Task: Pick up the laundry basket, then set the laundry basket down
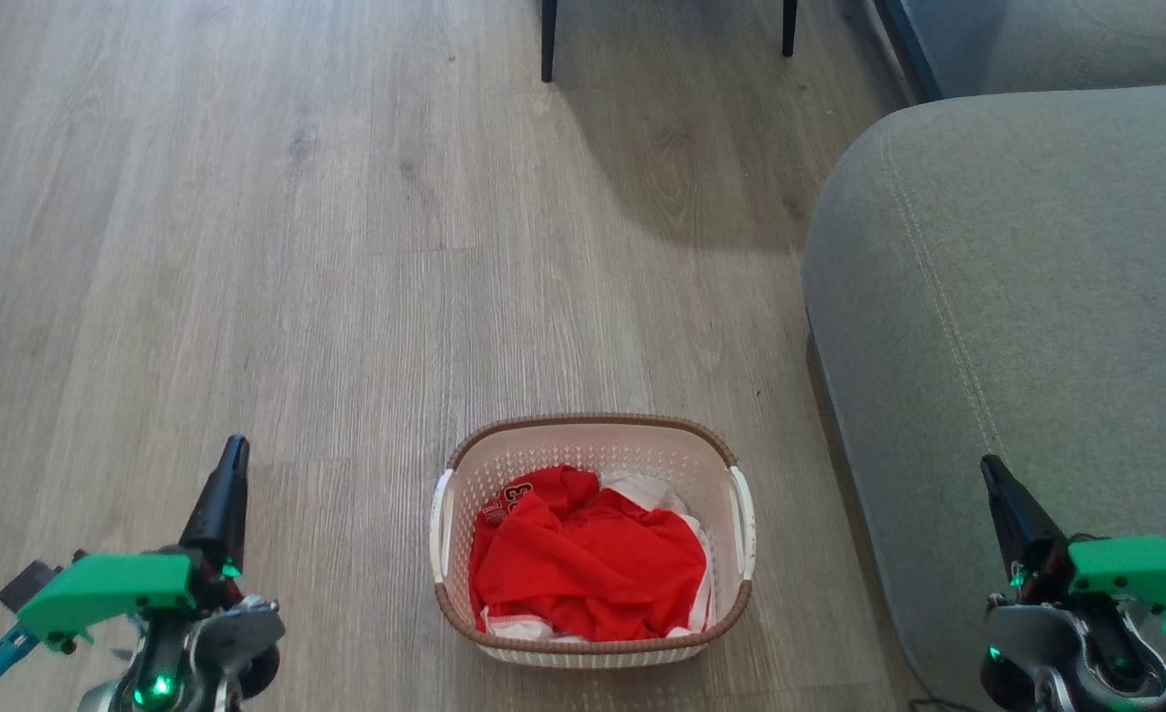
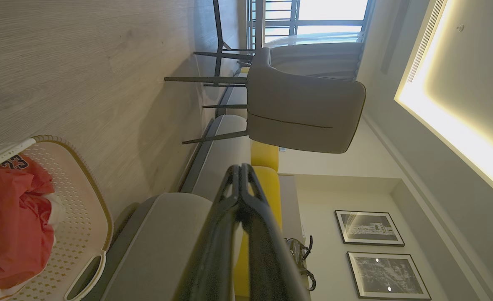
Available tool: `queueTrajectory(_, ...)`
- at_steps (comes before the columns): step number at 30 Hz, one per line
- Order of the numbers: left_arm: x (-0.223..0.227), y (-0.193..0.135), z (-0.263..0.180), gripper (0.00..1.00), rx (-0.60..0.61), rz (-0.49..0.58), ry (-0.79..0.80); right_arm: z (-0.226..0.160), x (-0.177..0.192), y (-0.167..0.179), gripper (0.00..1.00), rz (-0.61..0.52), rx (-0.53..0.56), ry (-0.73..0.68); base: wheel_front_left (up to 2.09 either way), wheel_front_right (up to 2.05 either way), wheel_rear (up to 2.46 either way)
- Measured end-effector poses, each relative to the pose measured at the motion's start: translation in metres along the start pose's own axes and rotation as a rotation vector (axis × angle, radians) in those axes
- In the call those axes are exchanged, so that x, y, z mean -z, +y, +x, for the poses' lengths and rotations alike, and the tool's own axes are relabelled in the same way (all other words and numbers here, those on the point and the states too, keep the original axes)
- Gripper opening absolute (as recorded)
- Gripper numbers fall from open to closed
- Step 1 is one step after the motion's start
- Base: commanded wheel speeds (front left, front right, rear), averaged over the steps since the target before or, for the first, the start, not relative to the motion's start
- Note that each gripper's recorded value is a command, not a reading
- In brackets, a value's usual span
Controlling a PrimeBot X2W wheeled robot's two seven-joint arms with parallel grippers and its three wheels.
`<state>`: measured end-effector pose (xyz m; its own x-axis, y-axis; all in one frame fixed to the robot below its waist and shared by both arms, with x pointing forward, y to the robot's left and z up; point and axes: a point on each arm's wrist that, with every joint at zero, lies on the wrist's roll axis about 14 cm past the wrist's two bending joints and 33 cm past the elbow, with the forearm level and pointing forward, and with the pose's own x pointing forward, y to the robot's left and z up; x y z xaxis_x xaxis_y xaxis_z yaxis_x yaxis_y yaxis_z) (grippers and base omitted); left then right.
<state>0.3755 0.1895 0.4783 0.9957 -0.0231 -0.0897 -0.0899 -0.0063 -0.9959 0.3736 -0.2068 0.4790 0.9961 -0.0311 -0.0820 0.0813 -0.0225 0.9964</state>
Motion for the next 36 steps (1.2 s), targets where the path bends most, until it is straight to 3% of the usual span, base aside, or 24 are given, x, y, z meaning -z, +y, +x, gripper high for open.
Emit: queueTrajectory(36, 0.0000, 0.0000, 0.0000, 0.00, 0.000, 0.000, 0.000, 0.0000, 0.0000, 0.0000, 0.00, 0.000, 0.000, 0.000, 0.00, 0.00, 0.00)
